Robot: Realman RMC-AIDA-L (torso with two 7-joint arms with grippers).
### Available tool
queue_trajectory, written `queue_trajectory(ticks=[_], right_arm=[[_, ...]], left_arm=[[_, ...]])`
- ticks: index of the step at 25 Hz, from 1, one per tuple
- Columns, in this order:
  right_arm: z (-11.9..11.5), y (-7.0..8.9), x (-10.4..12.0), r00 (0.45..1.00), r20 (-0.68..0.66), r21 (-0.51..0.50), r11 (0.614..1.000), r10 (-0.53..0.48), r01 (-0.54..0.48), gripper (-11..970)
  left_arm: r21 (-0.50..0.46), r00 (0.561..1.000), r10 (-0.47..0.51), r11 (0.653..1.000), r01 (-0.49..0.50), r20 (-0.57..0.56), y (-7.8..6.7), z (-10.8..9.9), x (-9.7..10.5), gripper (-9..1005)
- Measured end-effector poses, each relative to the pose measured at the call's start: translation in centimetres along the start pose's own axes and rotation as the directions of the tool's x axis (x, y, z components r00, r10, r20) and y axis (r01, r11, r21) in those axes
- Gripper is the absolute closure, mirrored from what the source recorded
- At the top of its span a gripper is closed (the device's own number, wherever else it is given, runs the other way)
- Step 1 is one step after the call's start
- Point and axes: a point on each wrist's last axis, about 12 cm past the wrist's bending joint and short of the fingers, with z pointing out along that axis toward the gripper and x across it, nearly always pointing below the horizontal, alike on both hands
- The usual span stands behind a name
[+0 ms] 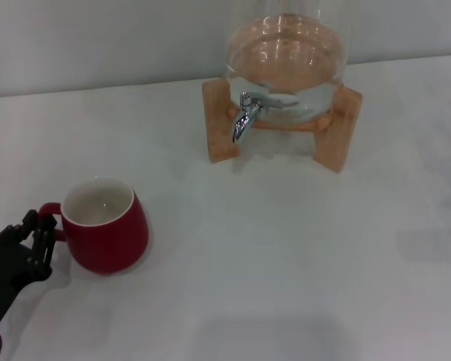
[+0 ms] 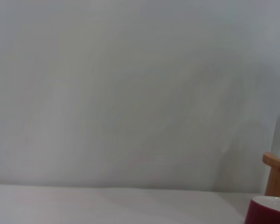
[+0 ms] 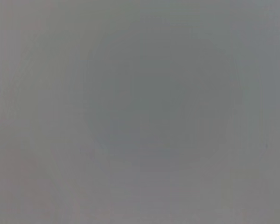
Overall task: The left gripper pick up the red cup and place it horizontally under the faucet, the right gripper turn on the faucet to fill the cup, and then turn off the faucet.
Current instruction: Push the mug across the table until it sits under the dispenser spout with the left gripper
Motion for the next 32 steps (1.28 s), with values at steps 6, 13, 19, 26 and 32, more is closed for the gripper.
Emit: queue_trajectory(ticks=[6, 13, 19, 26, 32], right_arm=[[0.0, 0.0, 0.0, 1.000, -0.001, 0.001, 1.000, 0.003, -0.003, 84], [-0.1, 0.0, 0.0, 1.000, -0.001, 0.002, 1.000, 0.005, -0.005, 84], [0.0, 0.1, 0.1, 1.000, -0.002, 0.001, 1.000, 0.007, -0.007, 84], [-0.1, 0.1, 0.1, 1.000, -0.005, 0.001, 1.000, 0.011, -0.011, 84], [-0.2, 0.2, 0.2, 1.000, -0.005, 0.001, 1.000, 0.014, -0.014, 84]], left_arm=[[0.016, 1.000, 0.018, 1.000, -0.018, 0.000, 0.1, 0.6, -0.4, 808], [0.028, 0.999, 0.029, 0.999, -0.028, -0.013, 0.1, 1.3, -0.5, 808], [0.042, 0.999, 0.043, 0.998, -0.042, -0.013, 0.0, 1.9, -0.7, 808], [0.062, 0.998, 0.067, 0.996, -0.066, -0.019, 0.2, 2.8, -1.2, 808], [0.094, 0.995, 0.093, 0.992, -0.090, -0.035, 0.0, 3.9, -1.5, 808]])
